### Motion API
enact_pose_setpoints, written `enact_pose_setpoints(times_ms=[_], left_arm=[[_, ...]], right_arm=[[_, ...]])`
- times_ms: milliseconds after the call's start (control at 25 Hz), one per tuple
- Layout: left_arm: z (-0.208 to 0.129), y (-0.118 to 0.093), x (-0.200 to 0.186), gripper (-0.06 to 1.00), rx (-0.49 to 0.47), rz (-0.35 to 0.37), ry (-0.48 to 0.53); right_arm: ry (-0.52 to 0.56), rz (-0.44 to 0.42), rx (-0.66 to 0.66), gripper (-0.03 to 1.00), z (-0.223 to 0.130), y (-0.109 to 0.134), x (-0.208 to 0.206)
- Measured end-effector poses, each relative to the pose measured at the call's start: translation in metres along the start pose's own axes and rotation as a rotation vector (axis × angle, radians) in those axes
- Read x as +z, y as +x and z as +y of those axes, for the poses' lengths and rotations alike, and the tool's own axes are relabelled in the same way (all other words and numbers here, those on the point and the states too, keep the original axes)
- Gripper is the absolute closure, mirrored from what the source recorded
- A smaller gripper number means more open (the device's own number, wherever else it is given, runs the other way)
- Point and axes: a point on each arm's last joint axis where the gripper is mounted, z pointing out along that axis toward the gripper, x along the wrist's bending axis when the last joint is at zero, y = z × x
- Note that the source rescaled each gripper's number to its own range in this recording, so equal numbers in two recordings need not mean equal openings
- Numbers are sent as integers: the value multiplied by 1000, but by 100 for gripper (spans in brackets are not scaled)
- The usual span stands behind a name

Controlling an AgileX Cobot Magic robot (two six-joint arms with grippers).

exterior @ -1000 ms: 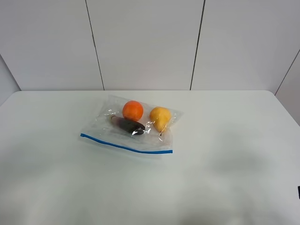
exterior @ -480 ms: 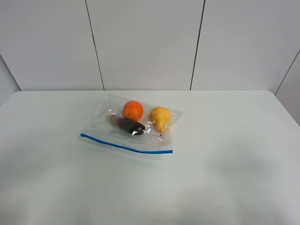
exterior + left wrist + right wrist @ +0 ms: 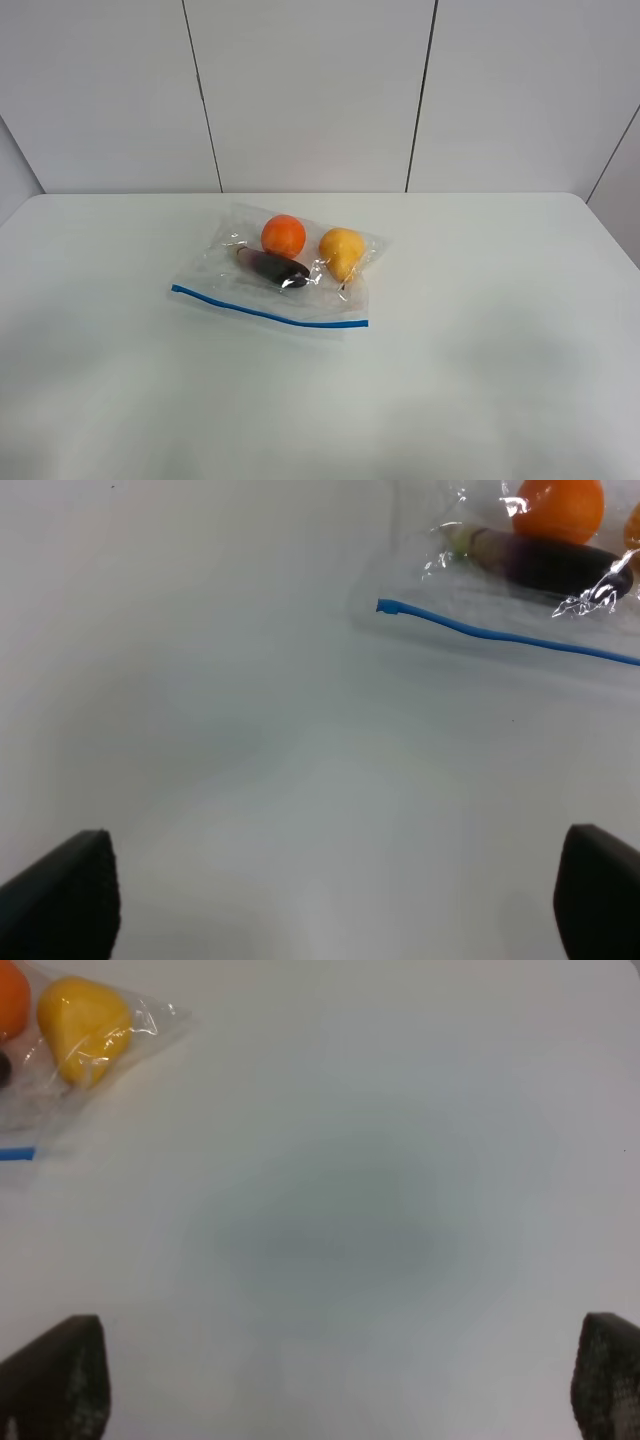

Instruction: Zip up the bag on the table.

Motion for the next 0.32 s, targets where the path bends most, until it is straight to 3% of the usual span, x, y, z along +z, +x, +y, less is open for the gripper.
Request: enact_pose_setpoints(times_ms=[320], left_arm=[[0,0,0,-6,0,0,1]], right_arm=[[0,0,0,-3,0,0,0]])
